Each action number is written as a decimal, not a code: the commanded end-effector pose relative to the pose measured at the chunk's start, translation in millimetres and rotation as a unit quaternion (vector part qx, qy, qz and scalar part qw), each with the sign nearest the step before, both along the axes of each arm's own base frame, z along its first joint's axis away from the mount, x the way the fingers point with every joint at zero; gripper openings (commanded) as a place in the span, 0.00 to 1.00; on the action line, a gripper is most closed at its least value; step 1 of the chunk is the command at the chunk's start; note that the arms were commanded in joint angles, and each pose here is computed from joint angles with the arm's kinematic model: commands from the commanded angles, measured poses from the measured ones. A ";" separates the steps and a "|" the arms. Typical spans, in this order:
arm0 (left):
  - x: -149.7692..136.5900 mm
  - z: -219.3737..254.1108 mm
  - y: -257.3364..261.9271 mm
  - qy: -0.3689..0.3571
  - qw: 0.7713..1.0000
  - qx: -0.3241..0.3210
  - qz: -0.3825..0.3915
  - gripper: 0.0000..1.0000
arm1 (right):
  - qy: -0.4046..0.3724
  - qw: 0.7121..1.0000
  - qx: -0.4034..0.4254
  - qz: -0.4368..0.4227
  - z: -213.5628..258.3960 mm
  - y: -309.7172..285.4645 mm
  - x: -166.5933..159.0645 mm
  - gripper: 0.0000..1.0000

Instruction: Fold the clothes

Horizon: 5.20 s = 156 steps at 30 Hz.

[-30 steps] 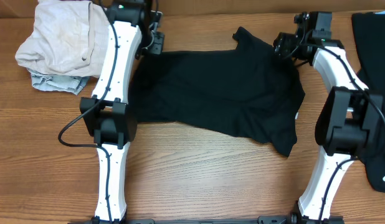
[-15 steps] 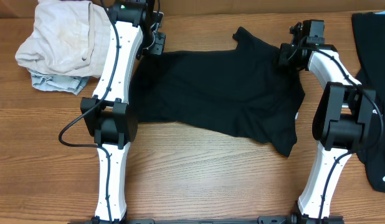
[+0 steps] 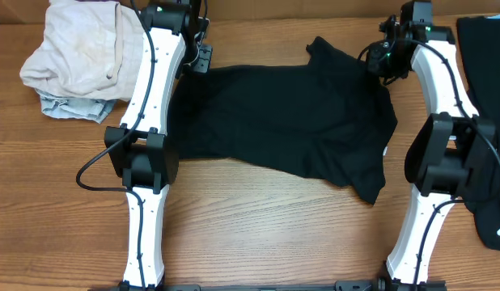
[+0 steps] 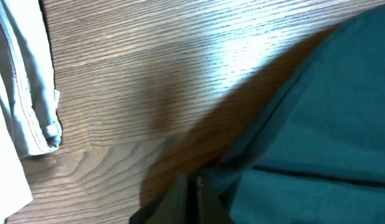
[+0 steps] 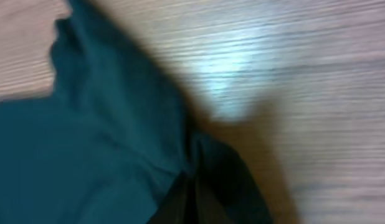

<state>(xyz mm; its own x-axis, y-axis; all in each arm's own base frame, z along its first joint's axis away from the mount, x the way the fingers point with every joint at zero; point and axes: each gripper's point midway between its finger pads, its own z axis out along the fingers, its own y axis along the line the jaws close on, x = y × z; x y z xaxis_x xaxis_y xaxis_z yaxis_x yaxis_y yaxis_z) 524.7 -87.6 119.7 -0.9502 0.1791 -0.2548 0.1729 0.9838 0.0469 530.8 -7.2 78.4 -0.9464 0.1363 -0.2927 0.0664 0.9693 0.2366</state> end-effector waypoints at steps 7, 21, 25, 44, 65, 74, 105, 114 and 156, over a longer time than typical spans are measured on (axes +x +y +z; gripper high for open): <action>4.5 17.7 8.7 -0.023 1.000 0.003 0.011 0.04 | 0.122 0.983 0.017 0.139 -14.7 121.2 -80.9 0.07; 7.1 18.5 8.2 -0.029 1.000 0.001 0.011 0.04 | 0.032 0.999 0.022 0.037 17.9 82.2 -24.7 0.69; 10.4 19.5 7.6 -0.036 0.999 0.000 0.011 0.04 | 0.005 0.999 0.043 0.010 19.2 53.5 -7.9 0.73; 16.3 21.6 6.6 -0.049 0.999 -0.003 0.013 0.04 | 0.022 0.998 0.050 0.029 -34.0 42.3 -20.1 0.54; 14.8 21.2 7.2 -0.045 0.999 -0.002 0.013 0.04 | -0.104 0.994 0.034 -0.015 25.2 -16.4 37.3 0.04; 15.3 21.3 7.1 -0.047 0.999 -0.002 0.013 0.04 | -0.159 0.986 0.025 0.041 103.1 -36.4 38.9 0.04; 18.6 22.5 4.0 -0.053 0.998 -0.009 0.012 0.04 | -0.158 0.980 -0.050 0.109 85.1 35.4 51.3 0.71; 17.6 22.1 4.2 -0.051 0.999 -0.008 0.011 0.04 | -0.164 0.972 -0.095 0.139 11.9 87.5 86.3 0.79; 19.7 94.7 58.8 -0.134 0.988 0.035 0.062 0.04 | -0.179 0.975 -0.125 0.031 151.9 -27.5 40.1 0.15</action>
<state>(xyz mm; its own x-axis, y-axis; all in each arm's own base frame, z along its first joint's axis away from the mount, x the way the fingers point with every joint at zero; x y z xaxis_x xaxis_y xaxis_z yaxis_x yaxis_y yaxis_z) 546.8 -52.5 182.3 -0.8907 0.1219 -0.4380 0.0861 0.9912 0.1008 574.7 -15.4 209.2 -0.8045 -0.0280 -0.5933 -0.0537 0.9982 0.0257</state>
